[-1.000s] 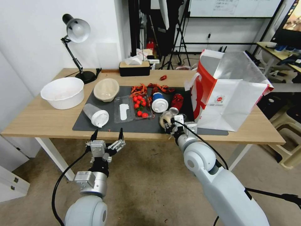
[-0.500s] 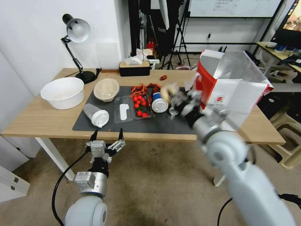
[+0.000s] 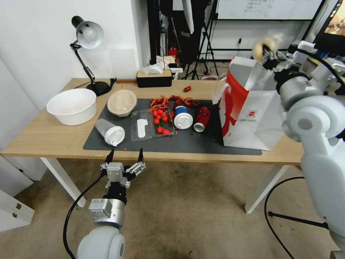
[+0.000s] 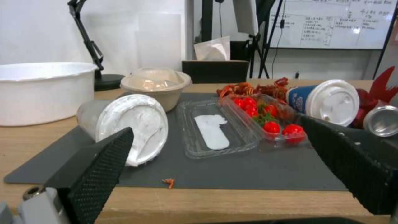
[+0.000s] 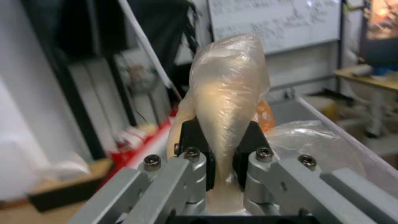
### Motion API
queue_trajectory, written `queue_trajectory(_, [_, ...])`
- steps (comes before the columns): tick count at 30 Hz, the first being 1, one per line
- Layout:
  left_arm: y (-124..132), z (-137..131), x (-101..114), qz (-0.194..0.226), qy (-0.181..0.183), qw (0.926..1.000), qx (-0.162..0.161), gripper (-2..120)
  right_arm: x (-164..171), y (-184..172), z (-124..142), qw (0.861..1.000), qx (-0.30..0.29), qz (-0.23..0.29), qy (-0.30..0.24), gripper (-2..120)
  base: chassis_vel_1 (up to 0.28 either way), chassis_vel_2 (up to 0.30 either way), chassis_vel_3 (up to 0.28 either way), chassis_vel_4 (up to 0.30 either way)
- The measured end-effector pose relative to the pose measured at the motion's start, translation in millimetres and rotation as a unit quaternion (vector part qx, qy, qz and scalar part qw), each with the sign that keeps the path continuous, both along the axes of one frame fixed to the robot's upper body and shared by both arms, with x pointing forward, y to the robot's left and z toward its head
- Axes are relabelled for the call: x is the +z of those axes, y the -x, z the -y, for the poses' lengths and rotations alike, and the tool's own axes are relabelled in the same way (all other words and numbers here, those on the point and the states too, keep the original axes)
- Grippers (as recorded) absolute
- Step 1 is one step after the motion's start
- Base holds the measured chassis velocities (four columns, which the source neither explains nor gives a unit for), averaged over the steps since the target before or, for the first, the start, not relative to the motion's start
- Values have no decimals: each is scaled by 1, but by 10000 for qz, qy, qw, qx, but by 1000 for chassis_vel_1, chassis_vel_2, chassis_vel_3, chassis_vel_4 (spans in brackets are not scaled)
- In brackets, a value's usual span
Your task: Pick up the trash from the table and place it into the takeout bag.
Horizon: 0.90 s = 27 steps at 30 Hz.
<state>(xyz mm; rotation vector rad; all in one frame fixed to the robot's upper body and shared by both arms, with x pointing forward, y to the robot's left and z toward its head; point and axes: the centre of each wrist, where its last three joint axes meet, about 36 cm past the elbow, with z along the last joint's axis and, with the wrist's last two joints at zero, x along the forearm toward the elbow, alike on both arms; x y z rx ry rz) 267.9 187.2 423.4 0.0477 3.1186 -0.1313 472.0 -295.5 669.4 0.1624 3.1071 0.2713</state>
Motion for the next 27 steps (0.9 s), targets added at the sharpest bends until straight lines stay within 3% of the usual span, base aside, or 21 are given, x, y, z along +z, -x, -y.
queue_trajectory(5, [0, 0, 0, 8, -5, 10000, 1, 100, -5, -4, 3, 9993, -128, -341, 96, 14, 0, 0, 0, 0])
queue_trajectory(11, [0, 0, 0, 17, -8, 10000, -5, 100, -7, -6, 7, 9978, -163, -609, 219, 40, 0, 0, 0, 0])
queue_trajectory(19, [-1, 1, 0, 26, 1, 10000, -20, 100, -7, -6, 11, 9970, -197, -672, 326, 64, 0, 0, 0, 0])
queue_trajectory(23, [-2, 2, -1, 30, 11, 10000, -33, 100, -7, -4, 12, 9970, -184, -658, 370, 85, 0, 0, 0, 0])
queue_trajectory(25, [-2, 2, -1, 30, 11, 10000, -33, 100, -7, -4, 12, 9970, -179, -652, 368, 85, 0, 0, 0, 0])
queue_trajectory(27, [-2, 2, -1, 25, 16, 10000, -34, 100, -6, -2, 11, 9987, -79, -439, 242, 97, 0, 0, 0, 0])
